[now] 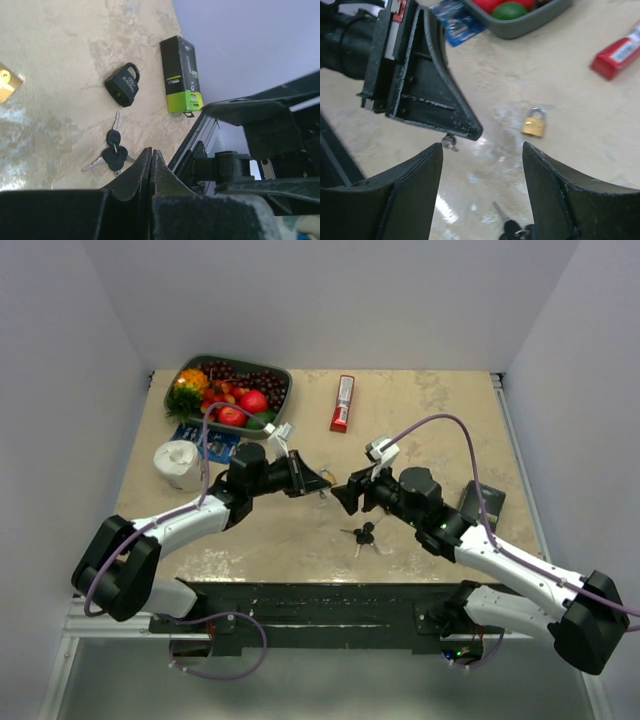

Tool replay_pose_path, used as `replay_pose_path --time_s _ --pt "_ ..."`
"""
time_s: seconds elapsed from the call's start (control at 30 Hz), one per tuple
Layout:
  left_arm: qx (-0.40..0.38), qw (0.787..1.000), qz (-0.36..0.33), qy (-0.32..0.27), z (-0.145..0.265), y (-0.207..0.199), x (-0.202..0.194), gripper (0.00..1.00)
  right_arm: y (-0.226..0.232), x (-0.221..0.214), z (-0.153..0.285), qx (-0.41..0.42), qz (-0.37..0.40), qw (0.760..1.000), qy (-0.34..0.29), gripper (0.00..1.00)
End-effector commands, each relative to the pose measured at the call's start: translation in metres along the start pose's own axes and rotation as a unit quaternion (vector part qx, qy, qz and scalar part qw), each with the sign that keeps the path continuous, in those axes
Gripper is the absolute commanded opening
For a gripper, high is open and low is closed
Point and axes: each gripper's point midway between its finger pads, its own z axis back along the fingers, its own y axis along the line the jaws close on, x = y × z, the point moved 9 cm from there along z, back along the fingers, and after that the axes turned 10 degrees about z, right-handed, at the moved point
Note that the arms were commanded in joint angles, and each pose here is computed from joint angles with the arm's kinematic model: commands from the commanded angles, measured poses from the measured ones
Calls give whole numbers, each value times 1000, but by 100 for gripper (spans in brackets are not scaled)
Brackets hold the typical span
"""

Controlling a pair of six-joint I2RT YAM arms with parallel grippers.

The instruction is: Unlock with the key

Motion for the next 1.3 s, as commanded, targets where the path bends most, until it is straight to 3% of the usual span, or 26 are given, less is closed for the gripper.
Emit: replay_pose_path --time_s 0.0,0.2,0.27,0.4,0.77,1.27 --pt "-109 983 -142 -40 17 -27 9 0 18 22 8 173 -83 981 -33 68" --pt "-210 955 -206 -34 34 -45 3 0 8 29 17 241 -138 958 -69 67" --pt "-242 947 -212 -3 35 -45 -4 0 13 32 20 274 -140 948 -76 63" --pt "-298 930 -215 3 40 -53 -7 0 17 34 22 308 -136 938 -82 56" --pt "-304 926 -222 -4 45 -56 -9 0 18 15 22 298 -157 939 -70 49" --pt "-317 918 -236 2 37 -74 -15 0 19 24 22 306 -157 935 -82 34"
